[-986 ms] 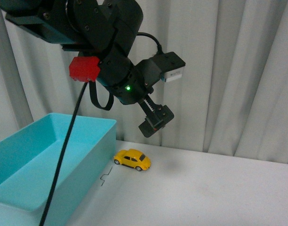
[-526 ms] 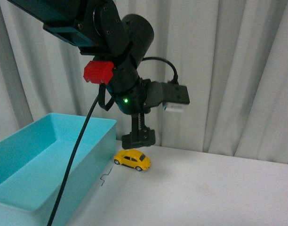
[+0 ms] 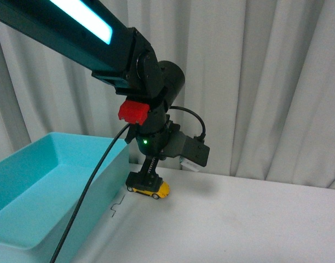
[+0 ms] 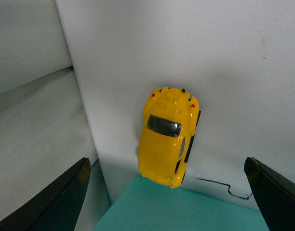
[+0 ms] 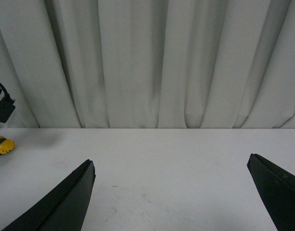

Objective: Wind up and store yellow beetle toy

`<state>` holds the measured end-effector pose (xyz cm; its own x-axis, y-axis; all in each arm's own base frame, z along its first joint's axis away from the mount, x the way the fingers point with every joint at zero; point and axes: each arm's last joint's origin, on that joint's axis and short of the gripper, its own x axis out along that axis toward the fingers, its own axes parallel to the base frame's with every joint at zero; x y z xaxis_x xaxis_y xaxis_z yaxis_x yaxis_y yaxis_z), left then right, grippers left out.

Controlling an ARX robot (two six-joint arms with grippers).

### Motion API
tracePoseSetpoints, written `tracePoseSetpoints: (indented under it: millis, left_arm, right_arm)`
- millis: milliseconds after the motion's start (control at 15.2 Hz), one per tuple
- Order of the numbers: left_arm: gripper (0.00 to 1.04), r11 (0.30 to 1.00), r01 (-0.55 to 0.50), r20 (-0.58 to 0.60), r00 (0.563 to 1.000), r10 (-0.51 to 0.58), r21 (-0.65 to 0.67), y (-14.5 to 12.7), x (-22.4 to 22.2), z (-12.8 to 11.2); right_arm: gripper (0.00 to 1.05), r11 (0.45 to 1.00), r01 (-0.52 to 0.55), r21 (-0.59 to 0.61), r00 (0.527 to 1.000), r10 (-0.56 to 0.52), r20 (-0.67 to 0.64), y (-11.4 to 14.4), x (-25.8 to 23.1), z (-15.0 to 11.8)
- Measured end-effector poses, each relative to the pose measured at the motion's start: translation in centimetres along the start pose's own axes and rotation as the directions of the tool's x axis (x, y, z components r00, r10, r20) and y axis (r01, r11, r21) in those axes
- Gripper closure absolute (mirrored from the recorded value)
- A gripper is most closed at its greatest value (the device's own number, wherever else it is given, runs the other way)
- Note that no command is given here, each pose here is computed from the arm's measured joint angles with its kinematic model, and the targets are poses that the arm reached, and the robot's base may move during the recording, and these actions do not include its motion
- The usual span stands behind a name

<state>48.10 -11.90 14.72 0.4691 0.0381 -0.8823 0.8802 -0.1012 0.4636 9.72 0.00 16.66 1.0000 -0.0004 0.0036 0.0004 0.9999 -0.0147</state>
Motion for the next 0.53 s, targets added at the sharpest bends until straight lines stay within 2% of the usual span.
tracePoseSetpoints:
  millis: [197, 526]
  left_arm:
    - [0.07, 0.998, 0.024, -0.028, 0.999, -0.026, -0.053, 0.2, 3.2, -1.0]
    - [0.07, 0.994, 0.062, -0.044, 0.997, -0.066, -0.09, -0.1, 5.9, -1.7]
  right_arm:
    - [0.07, 1.0, 0.0, 0.0, 1.0, 0.0, 0.0, 0.0, 0.0, 0.0]
    - [0.07, 1.0, 0.0, 0.0, 1.0, 0.0, 0.0, 0.0, 0.0, 0.0]
